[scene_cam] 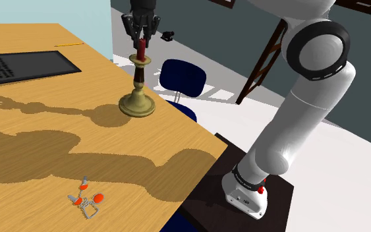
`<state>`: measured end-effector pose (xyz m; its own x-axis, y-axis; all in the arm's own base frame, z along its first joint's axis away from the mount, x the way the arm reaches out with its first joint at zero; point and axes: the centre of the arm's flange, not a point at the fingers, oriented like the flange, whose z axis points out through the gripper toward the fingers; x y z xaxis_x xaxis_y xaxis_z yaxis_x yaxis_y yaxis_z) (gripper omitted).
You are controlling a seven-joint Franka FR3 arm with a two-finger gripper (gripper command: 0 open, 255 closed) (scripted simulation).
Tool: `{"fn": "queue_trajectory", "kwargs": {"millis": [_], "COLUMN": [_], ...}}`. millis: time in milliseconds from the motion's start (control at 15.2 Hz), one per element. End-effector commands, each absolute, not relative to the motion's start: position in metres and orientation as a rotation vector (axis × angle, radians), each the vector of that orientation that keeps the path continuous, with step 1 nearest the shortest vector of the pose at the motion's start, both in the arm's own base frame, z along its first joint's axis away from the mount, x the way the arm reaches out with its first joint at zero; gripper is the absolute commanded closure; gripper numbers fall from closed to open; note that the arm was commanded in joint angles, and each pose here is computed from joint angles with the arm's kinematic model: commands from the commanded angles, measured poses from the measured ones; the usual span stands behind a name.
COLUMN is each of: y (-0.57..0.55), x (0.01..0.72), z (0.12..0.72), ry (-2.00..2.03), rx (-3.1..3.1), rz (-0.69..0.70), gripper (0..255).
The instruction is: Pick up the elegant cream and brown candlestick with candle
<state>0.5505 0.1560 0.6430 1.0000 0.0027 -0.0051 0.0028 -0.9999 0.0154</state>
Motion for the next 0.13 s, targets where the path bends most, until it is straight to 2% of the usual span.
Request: {"fn": "queue_trajectory", "kwargs": {"millis": [0, 66], "y": [0.1561, 0.1561], "x": [0.5491, 0.5491], "z": [0.6504, 0.6505], "ry": [0.004, 0.004], "rx": [3.126, 3.126], "rz": [-0.007, -0.007], "gripper": [255, 255]}}
